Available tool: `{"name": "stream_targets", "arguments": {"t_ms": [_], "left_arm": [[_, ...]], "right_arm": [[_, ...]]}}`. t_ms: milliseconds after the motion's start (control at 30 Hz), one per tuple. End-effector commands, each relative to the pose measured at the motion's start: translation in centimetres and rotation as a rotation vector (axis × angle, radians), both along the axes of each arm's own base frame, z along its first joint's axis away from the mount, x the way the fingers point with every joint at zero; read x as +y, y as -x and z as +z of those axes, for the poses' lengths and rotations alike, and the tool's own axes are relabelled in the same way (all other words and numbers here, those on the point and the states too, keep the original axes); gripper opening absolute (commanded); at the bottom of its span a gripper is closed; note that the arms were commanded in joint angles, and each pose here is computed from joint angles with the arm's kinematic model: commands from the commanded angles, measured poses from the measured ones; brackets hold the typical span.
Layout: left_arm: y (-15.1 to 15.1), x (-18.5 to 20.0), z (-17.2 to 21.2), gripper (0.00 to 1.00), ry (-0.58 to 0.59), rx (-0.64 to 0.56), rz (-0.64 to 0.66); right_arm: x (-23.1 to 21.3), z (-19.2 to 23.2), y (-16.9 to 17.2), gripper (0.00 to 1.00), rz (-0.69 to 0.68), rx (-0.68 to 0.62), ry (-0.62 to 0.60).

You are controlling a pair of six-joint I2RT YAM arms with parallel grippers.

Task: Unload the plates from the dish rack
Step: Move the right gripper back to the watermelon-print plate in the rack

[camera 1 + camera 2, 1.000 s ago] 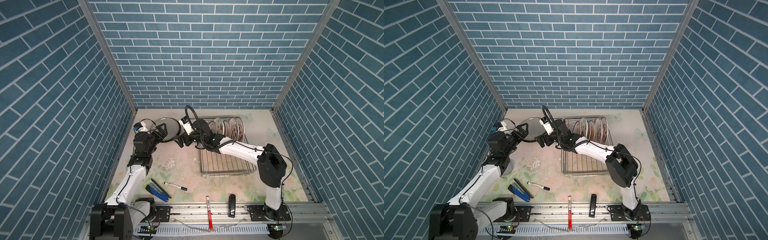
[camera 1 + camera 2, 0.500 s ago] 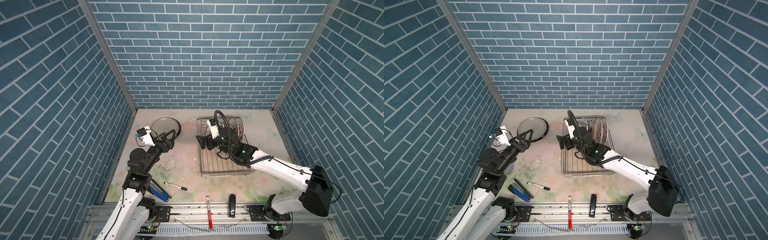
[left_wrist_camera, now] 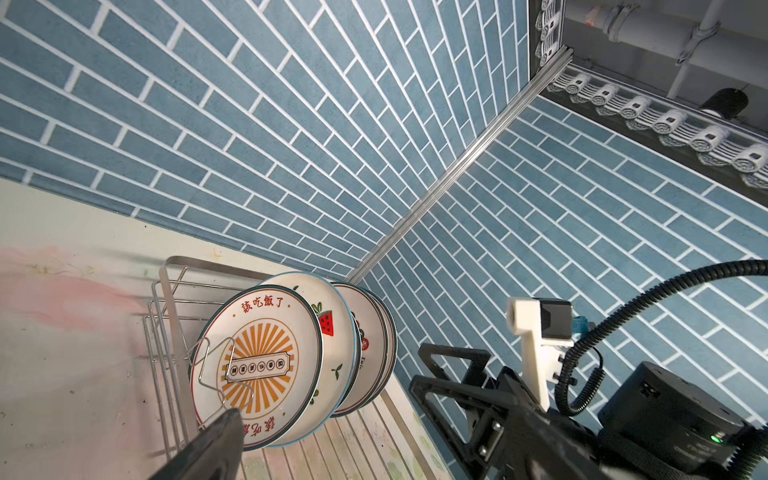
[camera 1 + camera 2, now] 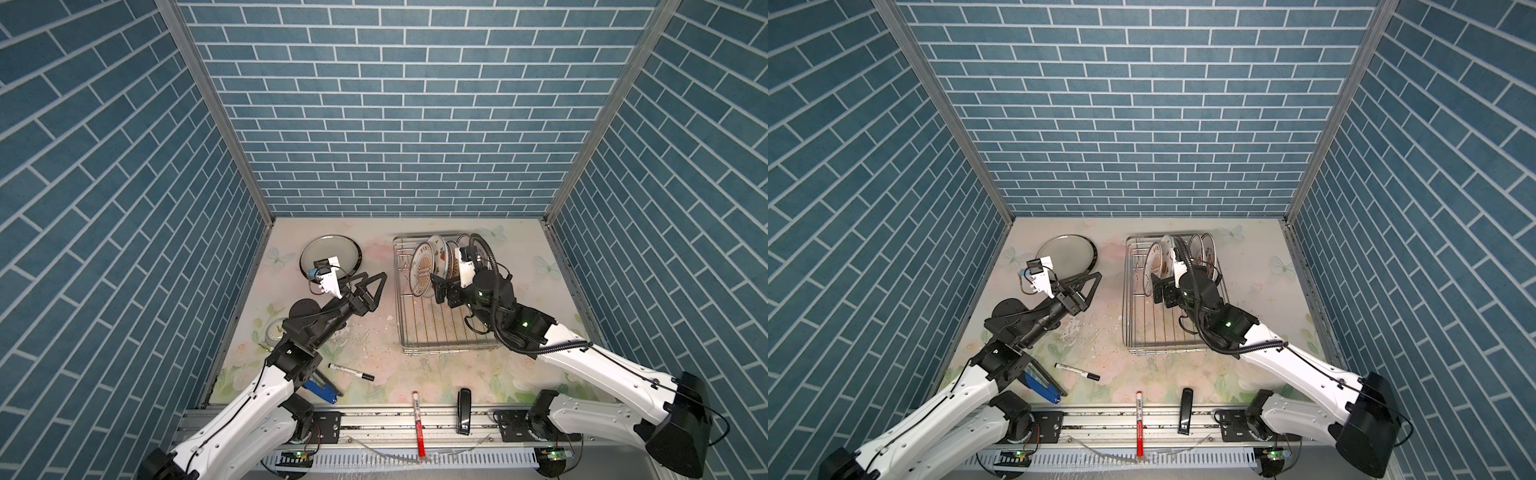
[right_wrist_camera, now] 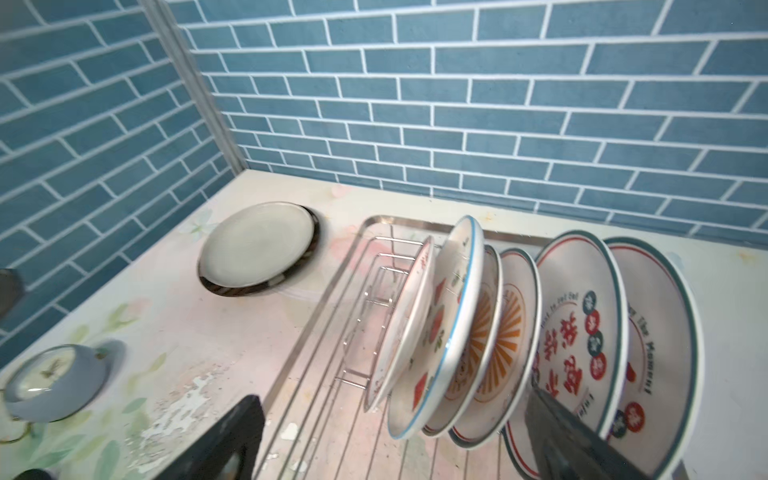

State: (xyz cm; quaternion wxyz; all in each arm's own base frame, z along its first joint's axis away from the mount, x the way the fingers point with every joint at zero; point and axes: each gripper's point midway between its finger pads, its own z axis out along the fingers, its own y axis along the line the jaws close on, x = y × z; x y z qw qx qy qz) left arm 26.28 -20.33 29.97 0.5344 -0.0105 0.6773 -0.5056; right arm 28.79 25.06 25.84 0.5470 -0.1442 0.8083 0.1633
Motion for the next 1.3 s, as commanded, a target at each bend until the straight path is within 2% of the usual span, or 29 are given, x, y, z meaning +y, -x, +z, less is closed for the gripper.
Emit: {"name": "stream_targets", "arguments": {"t_ms": [0, 67, 167, 233, 267, 367, 433, 500, 700, 833, 933, 1267], "left_arm": [[-0.5, -1.6, 0.4, 1.0, -0.012, -0.038, -0.012], [-0.9, -2.5, -0.5, 1.0, -0.049, -0.017, 0.001], [-1.1, -4.3, -1.7, 1.0, -0.142, 0.0, 0.005], [-1.1, -5.0, -2.0, 1.0, -0.146, -0.001, -0.008], [-1.1, -5.2, -2.2, 1.0, -0.139, 0.001, -0.007], [-1.0, -6.0, -2.9, 1.0, -0.13, 0.007, 0.007], [-1.0, -7.2, -3.5, 1.0, -0.146, 0.02, -0.026], [-1.1, -8.4, -3.9, 1.0, -0.136, 0.03, -0.065], [-2.3, -9.6, -5.0, 1.0, -0.122, 0.043, -0.066], [-3.6, -10.0, -6.2, 1.0, -0.167, 0.085, -0.031], [-4.1, -10.4, -6.6, 1.0, -0.207, 0.098, -0.026], [-4.2, -10.1, -7.5, 1.0, -0.169, 0.095, -0.008]], "right_arm": [[-1.2, 0.2, -1.0, 0.88, -0.099, 0.003, -0.036], [-1.2, 0.5, -1.4, 0.77, -0.103, 0.028, -0.061], [-1.1, 0.5, -2.1, 0.69, -0.133, 0.048, -0.055], [-0.9, 0.1, -2.7, 0.57, -0.151, 0.057, -0.039], [-0.7, -0.3, -3.0, 0.55, -0.158, 0.065, -0.028], [-0.3, -1.2, -4.2, 0.54, -0.165, 0.117, -0.009], [0.0, -1.5, -5.0, 0.49, -0.15, 0.152, -0.025], [0.0, -1.5, -5.5, 0.48, -0.159, 0.161, -0.024], [0.7, -2.0, -6.3, 0.42, -0.143, 0.179, 0.011], [0.7, -2.7, -7.1, 0.41, -0.173, 0.184, 0.037], [0.8, -3.3, -7.7, 0.35, -0.2, 0.197, 0.062], [0.0, -4.9, -9.7, 0.29, -0.325, 0.205, 0.143]]}}
